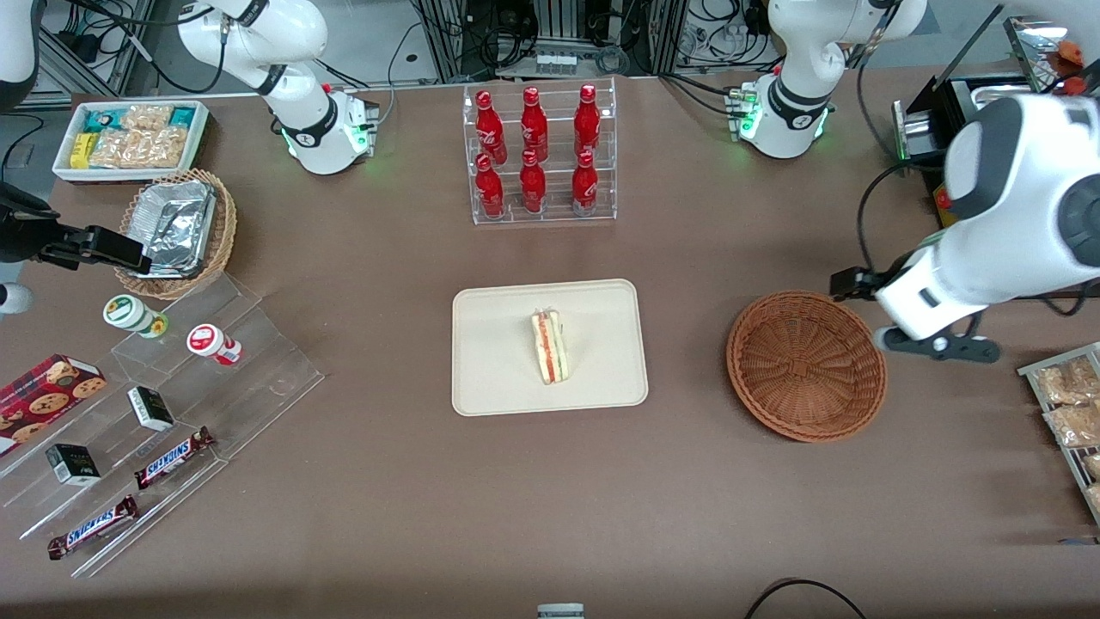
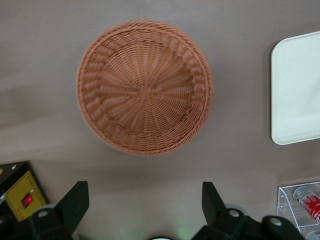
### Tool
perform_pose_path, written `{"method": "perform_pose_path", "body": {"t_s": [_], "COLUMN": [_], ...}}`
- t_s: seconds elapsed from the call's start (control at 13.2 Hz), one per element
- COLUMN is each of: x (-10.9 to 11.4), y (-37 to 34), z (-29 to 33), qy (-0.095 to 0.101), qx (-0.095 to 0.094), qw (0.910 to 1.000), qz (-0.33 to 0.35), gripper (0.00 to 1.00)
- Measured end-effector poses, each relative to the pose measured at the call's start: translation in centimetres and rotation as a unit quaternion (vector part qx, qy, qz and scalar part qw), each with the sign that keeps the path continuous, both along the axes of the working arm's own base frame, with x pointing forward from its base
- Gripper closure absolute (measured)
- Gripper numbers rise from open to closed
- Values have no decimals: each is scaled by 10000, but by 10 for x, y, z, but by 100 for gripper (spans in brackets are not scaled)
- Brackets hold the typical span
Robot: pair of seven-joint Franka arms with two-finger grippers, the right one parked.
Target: Place sandwich from basket to tray
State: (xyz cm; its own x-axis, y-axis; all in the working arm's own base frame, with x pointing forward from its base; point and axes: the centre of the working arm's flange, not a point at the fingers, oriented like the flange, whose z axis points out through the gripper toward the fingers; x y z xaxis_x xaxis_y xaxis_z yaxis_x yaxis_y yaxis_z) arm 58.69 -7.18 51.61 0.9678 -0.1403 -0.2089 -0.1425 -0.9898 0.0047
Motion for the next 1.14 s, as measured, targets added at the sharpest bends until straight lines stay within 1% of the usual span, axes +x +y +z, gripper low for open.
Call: {"method": "perform_pose_path", "body": {"t_s": [0.38,0.53,0.91,0.98,1.14], "x": [-21,-26,-36,-37,-40], "y": [17,24,61,65,65], "z": [39,49,72,74,82], "qy": [-55,-77,-209,-212,-150], "qx": [15,28,22,13,7], "qw": [9999,9998,9987,9987,9990], "qz": [124,185,471,462,421], "gripper": [0,0,0,0,0]}}
